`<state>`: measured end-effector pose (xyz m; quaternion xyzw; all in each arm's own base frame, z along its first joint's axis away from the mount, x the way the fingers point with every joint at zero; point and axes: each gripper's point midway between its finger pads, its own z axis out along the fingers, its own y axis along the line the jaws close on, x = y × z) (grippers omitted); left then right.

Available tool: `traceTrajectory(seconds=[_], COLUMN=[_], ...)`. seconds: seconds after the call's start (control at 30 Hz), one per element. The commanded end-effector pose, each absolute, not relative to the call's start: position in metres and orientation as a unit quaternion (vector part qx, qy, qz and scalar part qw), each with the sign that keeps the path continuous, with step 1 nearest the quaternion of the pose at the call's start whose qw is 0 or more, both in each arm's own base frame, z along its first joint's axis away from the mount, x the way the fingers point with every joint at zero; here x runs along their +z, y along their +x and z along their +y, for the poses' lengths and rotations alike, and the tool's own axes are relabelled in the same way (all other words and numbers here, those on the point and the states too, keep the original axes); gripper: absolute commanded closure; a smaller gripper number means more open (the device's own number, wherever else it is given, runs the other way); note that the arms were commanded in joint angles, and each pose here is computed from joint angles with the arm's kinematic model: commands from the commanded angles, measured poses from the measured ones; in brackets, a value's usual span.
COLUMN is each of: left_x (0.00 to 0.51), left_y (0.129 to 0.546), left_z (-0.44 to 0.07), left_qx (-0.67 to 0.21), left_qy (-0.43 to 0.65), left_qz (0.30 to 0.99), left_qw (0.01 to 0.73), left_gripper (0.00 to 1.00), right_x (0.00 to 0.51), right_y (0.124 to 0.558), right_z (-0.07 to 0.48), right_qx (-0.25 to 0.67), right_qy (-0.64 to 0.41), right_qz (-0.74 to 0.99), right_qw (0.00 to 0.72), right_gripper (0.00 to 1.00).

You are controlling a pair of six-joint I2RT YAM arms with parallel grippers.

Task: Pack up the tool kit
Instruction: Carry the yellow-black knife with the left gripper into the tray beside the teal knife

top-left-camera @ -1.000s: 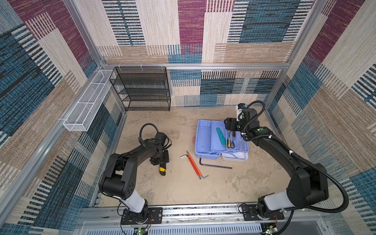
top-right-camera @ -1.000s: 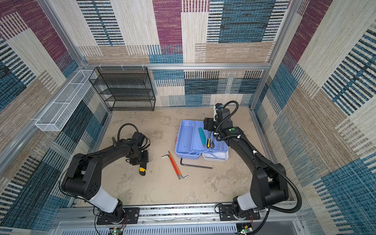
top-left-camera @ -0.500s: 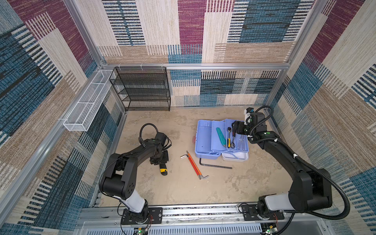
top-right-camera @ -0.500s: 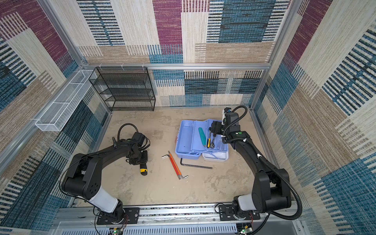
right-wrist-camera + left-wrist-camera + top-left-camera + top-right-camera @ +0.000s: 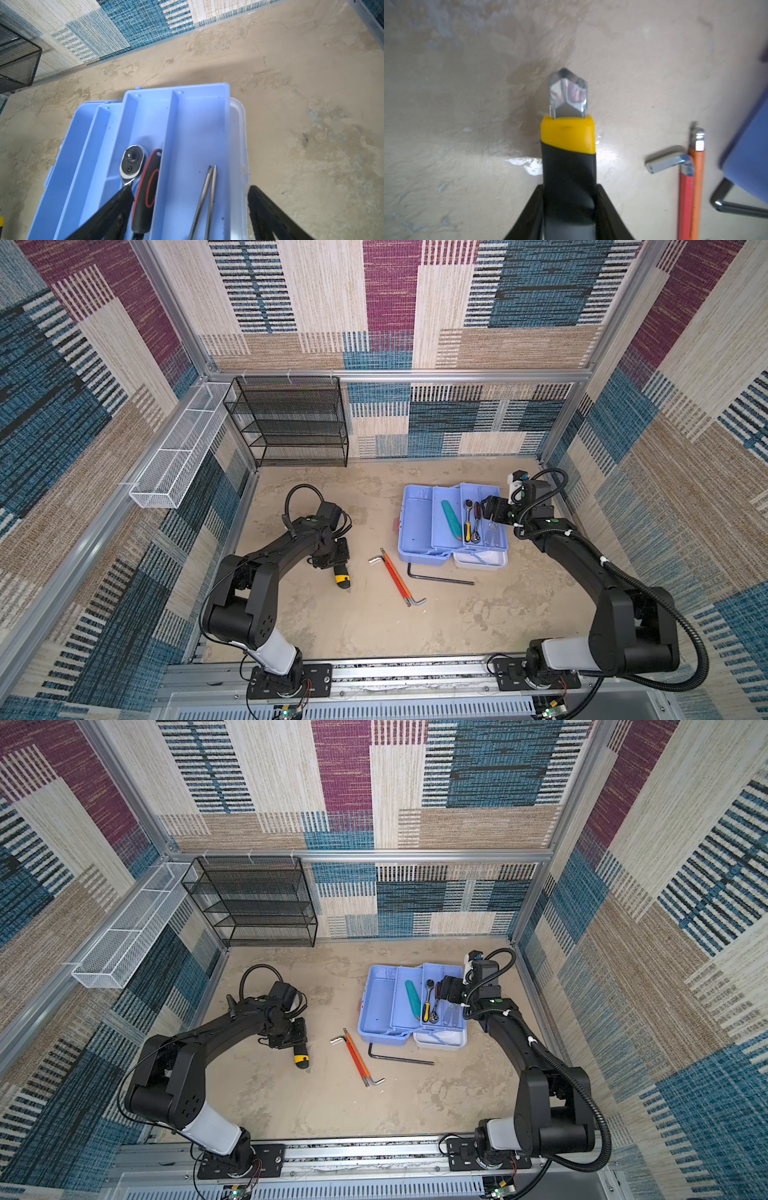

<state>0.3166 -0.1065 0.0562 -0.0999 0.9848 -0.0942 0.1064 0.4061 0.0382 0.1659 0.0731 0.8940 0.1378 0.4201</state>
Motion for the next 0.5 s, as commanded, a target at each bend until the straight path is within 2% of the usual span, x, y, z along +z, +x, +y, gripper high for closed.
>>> traceTrajectory(seconds=[0.0, 0.23, 0.47], left_x=[0.077, 0.136, 0.174], left_y=[0.327, 0.370, 0.409], left_z=[-0.122, -0.195, -0.302], left_qx=[-0.130, -0.198, -0.273], left_qy=[-0.108, -0.055, 0.016], left_qz=[0.978, 0.963, 0.943], left_qw=[0.121, 0.174, 0.190], left_gripper=[0.95, 0.94, 0.94], right_x=[0.180, 0.171, 0.167], right_y=[0.412, 0.412, 0.410], right_z=[0.045, 0.048, 0.050], right_qx=[0.163, 0.177, 0.189], right_qy=[0.062, 0.058, 0.054], right_qz=[0.878, 0.879, 0.878], right_qw=[0.446, 0.439, 0.436], right_gripper=[0.12, 0.12, 0.12])
